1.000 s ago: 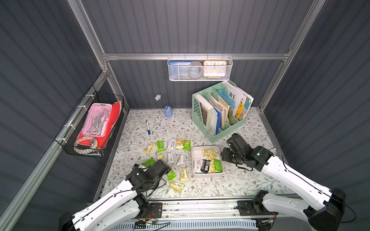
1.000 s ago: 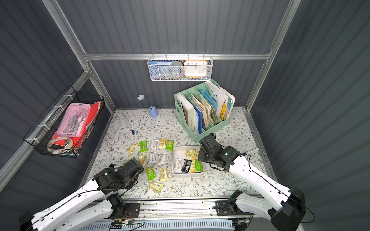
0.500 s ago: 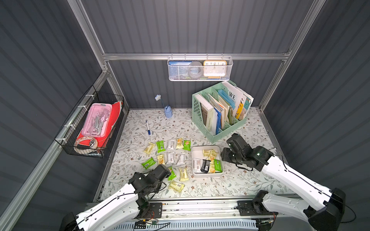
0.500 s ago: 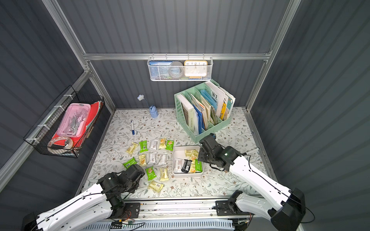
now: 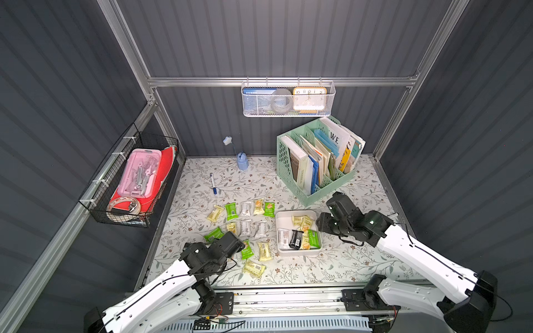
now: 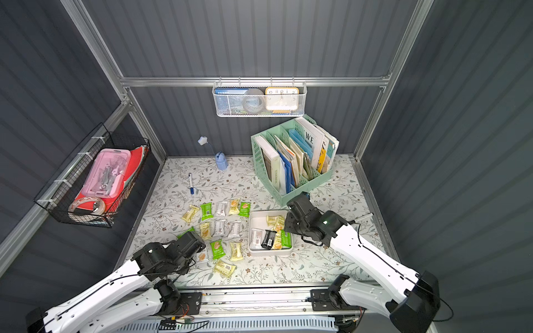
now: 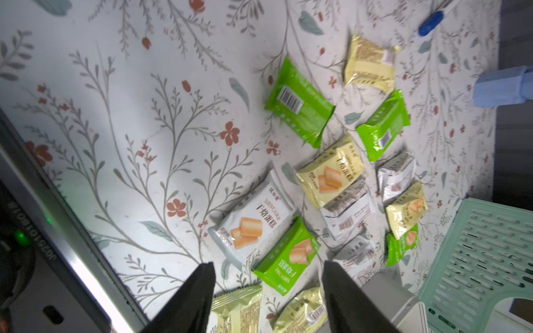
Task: Take the cookies out of the storage box
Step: Place the cookie at the center of the board, then pick up the cookie from the storage box.
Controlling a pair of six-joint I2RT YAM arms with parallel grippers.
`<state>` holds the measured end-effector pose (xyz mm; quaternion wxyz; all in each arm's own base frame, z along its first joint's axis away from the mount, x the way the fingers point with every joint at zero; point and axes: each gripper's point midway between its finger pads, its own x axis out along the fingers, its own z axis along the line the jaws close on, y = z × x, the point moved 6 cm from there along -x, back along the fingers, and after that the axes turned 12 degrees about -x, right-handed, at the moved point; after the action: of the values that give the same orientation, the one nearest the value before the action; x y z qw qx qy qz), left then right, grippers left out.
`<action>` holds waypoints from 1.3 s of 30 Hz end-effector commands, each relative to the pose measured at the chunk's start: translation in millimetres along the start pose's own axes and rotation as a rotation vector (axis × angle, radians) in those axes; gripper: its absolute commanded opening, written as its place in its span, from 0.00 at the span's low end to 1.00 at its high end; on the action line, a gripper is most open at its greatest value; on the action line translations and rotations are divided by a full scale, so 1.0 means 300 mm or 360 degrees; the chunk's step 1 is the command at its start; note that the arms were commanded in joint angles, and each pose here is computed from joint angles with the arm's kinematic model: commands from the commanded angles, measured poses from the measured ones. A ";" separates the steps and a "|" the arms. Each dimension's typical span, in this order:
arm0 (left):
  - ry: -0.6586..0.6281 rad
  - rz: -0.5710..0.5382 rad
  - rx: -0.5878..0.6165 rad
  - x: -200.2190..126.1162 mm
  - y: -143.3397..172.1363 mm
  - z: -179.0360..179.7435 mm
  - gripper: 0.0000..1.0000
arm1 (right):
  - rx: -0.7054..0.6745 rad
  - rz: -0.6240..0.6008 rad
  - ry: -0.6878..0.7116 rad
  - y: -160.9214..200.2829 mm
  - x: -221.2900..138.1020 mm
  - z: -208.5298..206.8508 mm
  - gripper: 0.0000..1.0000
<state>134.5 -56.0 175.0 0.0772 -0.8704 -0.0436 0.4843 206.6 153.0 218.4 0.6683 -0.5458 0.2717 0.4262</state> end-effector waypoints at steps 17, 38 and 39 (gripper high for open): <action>0.0374 0.0058 0.0291 -0.020 0.050 -0.135 0.67 | -0.0011 0.0568 0.0141 0.056 0.300 0.154 0.55; 0.0378 0.0028 0.0222 -0.028 0.024 -0.122 0.67 | -0.0108 0.0697 0.0318 0.110 0.503 0.191 0.56; 0.0378 0.0027 0.0220 -0.029 0.022 -0.121 0.67 | -0.0112 0.0705 0.0324 0.114 0.509 0.190 0.56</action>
<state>163.4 -73.9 202.8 0.1325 -0.9166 0.0237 0.3765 243.4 250.8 92.4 0.5184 -0.5261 0.4315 0.5180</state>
